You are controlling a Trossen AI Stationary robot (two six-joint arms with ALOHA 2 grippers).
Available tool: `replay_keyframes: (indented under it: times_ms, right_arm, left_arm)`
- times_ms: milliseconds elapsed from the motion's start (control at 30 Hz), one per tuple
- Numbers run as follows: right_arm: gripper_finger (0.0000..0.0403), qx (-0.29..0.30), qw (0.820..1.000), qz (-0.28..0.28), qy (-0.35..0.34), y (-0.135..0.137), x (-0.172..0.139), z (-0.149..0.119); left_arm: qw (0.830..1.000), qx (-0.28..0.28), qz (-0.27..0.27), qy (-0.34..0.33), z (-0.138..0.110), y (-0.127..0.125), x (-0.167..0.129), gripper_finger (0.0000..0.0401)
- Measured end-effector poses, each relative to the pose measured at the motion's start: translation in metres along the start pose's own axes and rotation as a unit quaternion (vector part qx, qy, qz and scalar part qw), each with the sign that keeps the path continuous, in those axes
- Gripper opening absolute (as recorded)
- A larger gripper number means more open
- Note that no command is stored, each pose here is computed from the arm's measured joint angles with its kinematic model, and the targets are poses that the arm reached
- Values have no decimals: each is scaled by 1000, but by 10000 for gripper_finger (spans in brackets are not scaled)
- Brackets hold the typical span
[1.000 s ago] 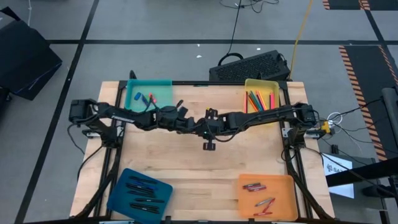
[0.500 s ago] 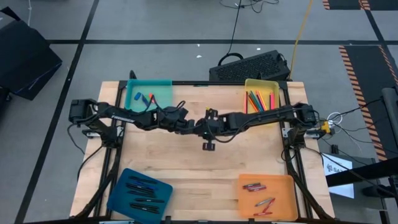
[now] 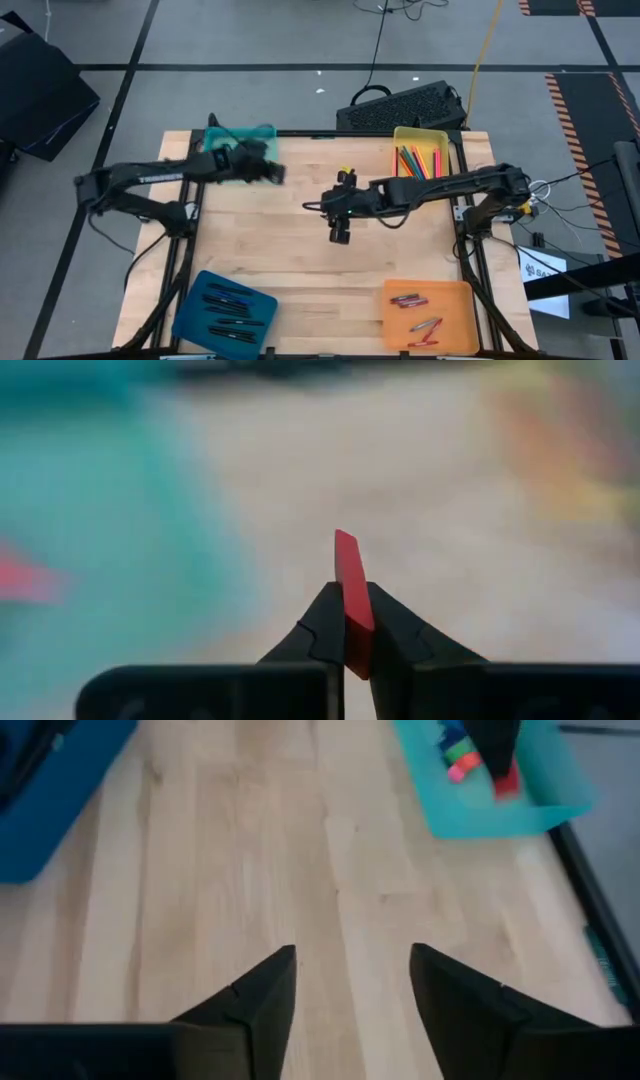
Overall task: Sort crayons/erasers/pens/pencils in bins
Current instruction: Put the red eraser into the light blue bin
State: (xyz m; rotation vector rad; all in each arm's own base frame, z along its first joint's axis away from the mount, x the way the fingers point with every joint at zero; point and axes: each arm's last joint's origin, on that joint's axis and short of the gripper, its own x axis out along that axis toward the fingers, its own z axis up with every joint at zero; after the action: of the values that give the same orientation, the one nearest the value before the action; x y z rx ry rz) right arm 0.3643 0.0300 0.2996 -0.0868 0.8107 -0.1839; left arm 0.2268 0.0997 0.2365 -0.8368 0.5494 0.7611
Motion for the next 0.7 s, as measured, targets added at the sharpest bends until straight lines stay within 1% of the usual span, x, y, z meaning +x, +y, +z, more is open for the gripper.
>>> replay_keyframes:
  times_ms: [33,67,100,133,167,233,367,433,500,567,700]
  right_arm:
    - [193,3,1000,-3,-4,1,-4,1]
    - [196,8,1000,-6,-10,1,-7,1]
    - [198,10,1000,-4,-13,2,-10,2]
    - [200,13,1000,-2,-13,2,-10,2]
    - [200,18,1000,-1,-14,3,-10,2]
    - [200,22,1000,-2,-17,3,-10,2]
    - [200,21,1000,0,-21,6,-10,3]
    - [200,24,1000,3,-20,8,-9,3]
    - [200,33,999,5,-20,10,-10,2]
    - [200,43,999,7,-19,12,-10,2]
    - [201,55,998,11,-11,17,-12,0]
  left_arm:
    - [998,15,55,-15,6,12,-4,18]
    - [993,32,112,-23,10,24,-7,18]
    - [986,42,161,-27,14,36,-9,18]
    - [978,47,200,-25,17,48,-9,18]
    - [972,49,230,-17,20,59,-6,18]
    - [963,43,267,2,23,78,2,18]
    - [949,12,311,42,26,108,20,28]
    - [943,-8,329,55,26,118,27,44]
    - [938,-11,340,68,26,125,33,65]
    - [936,-4,343,83,25,130,37,90]
    - [941,2,323,102,27,133,37,148]
